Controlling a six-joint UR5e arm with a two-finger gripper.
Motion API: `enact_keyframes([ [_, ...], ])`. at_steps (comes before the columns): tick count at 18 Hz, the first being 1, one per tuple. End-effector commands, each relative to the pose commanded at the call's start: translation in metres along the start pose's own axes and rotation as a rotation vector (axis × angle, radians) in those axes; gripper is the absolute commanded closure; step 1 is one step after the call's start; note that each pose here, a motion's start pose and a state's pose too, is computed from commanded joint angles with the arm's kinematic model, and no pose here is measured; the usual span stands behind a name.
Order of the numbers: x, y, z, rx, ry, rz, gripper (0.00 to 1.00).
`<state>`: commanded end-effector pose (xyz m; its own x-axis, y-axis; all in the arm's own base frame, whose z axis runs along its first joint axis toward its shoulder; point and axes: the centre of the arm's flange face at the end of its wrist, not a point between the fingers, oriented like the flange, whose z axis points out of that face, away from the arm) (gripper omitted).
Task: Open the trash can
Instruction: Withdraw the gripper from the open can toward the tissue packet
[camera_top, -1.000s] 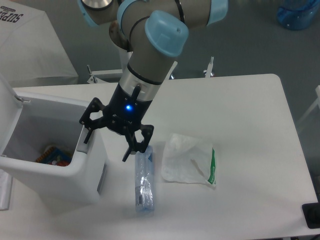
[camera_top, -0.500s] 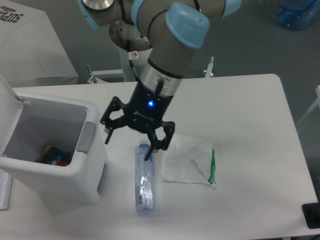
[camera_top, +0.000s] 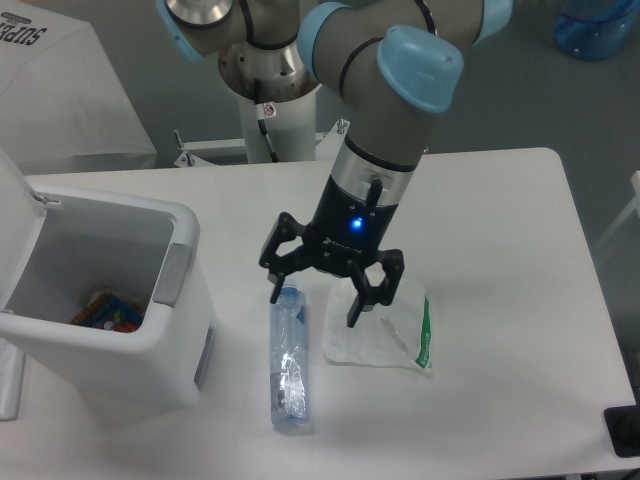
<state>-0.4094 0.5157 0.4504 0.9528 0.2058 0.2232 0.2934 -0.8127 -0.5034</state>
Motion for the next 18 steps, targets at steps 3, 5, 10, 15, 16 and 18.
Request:
enact_keyframes([
  [3,-0.009,0.003,0.012,-0.019,0.002,0.058,0.00],
  [5,-0.016,-0.001,0.016,-0.033,-0.012,0.066,0.00],
  [10,-0.026,-0.007,0.031,-0.067,-0.044,0.079,0.00],
  [15,-0.031,-0.005,0.037,-0.092,-0.057,0.116,0.00],
  [16,-0.036,-0.002,0.039,-0.119,-0.084,0.127,0.00],
  [18,-0.042,0.001,0.054,-0.183,-0.122,0.173,0.00],
])
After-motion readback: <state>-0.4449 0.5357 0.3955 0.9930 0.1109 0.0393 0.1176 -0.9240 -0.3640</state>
